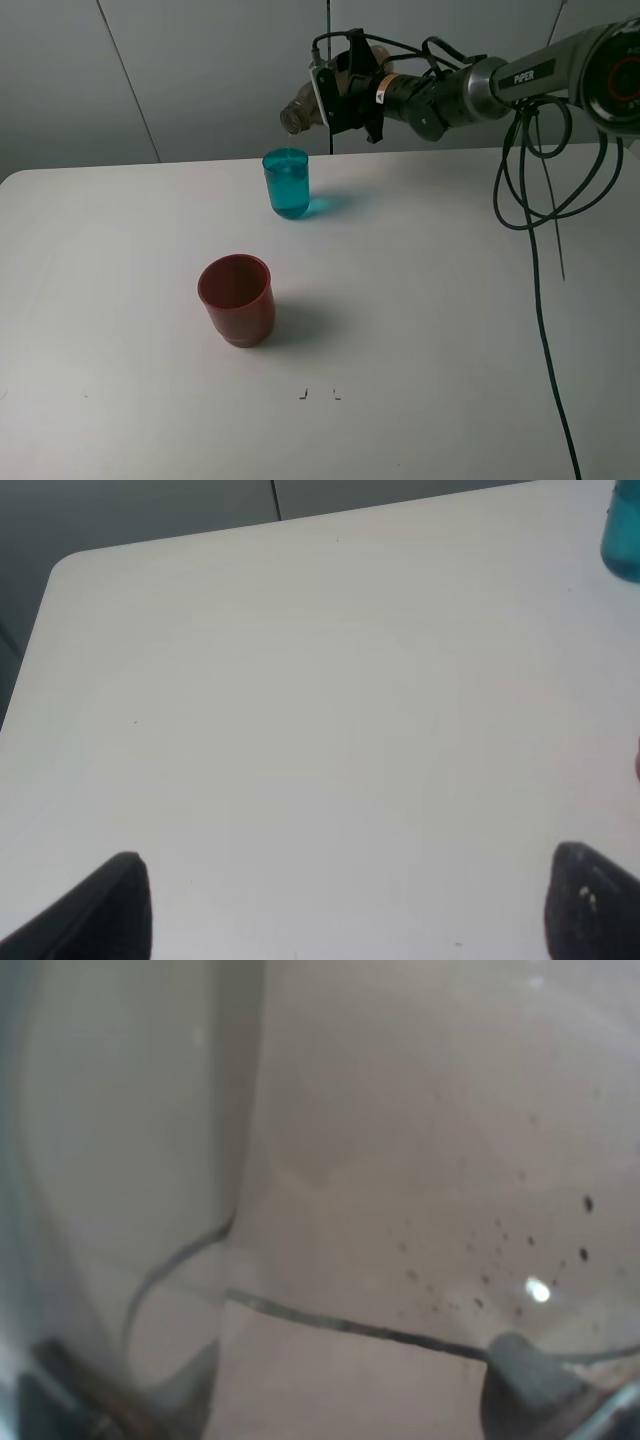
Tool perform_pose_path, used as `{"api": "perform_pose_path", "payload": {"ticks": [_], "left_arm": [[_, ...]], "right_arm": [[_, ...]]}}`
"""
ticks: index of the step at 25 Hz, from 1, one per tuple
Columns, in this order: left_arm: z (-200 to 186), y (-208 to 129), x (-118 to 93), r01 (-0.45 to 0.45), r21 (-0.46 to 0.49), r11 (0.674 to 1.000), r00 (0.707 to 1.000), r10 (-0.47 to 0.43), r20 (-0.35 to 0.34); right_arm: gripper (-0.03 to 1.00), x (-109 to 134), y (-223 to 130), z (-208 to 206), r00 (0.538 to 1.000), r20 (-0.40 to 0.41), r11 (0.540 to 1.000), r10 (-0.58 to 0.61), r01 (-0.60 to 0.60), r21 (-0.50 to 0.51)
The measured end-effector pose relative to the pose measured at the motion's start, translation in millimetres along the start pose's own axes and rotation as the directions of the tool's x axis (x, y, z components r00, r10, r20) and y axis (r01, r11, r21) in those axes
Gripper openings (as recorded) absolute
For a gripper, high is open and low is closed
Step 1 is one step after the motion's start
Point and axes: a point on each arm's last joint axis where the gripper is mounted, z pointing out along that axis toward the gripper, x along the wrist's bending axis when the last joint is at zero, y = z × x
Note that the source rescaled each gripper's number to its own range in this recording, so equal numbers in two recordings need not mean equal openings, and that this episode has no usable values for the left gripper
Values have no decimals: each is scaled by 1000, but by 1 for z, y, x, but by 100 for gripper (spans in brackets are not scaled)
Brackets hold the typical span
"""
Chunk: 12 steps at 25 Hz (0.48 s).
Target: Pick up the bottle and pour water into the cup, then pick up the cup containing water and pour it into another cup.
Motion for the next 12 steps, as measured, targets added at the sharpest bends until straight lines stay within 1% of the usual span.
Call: {"api": "perform_pose_path", "payload": {"ticks": [4,6,9,12], "left_arm": [[0,0,0,0,0,1000,1000,0,0],[0,0,0,0,0,1000,1000,0,0],[0,0,0,0,0,1000,1000,0,0],[0,0,0,0,0,1000,1000,0,0]], "right_arm": [[3,3,-1,0,999,-41,1000,31,-31,6],[3,6,-1,0,996,-66,998,67,-66,13],[3,7,-1,0,980,-79,983,182,-180,28],[3,4,0,-1,936,-76,939,342,-340,42]]}}
